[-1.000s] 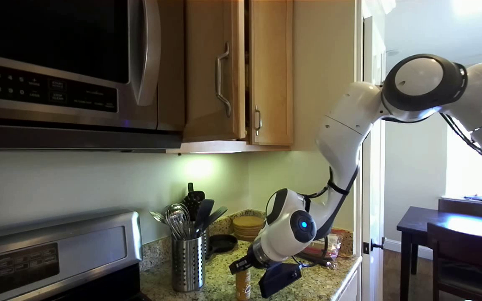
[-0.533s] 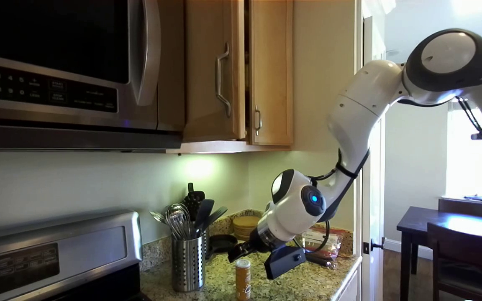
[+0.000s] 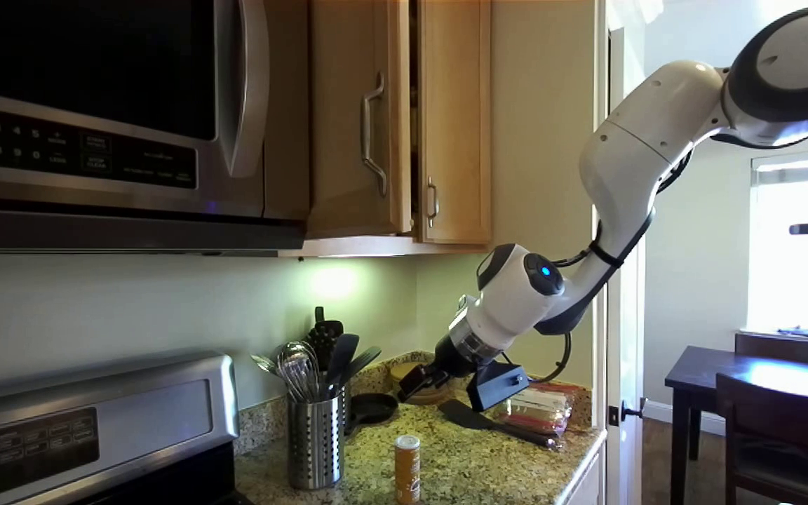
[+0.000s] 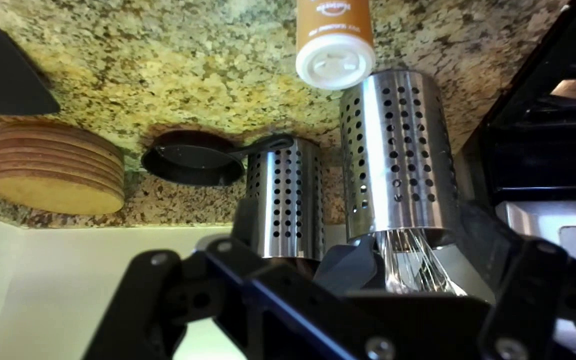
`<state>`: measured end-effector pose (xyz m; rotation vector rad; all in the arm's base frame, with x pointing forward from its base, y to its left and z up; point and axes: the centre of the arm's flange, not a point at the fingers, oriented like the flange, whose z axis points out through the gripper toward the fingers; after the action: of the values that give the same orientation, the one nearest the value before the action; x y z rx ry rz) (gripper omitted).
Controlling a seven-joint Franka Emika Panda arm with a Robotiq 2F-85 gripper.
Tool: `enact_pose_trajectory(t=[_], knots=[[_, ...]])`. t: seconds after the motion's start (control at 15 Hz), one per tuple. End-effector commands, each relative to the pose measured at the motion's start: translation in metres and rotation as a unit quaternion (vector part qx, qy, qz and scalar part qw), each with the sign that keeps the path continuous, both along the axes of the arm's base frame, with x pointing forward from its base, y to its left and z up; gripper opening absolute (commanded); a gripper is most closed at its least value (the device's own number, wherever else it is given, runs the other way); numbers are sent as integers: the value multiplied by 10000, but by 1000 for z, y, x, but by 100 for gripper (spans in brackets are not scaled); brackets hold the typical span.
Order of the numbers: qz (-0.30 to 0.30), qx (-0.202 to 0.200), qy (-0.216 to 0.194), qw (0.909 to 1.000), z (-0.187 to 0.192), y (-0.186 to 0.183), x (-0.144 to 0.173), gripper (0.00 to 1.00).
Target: Open the top left cabinet door then remove the brown bottle out of the cabinet and close the left cabinet door
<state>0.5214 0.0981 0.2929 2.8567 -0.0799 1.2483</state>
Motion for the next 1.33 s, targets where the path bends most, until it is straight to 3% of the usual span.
enact_pose_trajectory(t=[0.0, 1.13, 1.27], knots=[[-15, -21, -11, 10000, 3, -3, -1, 100], [-20, -28, 10, 10000, 3, -4, -4, 100], [57, -68, 15, 10000, 25, -5, -12, 100]])
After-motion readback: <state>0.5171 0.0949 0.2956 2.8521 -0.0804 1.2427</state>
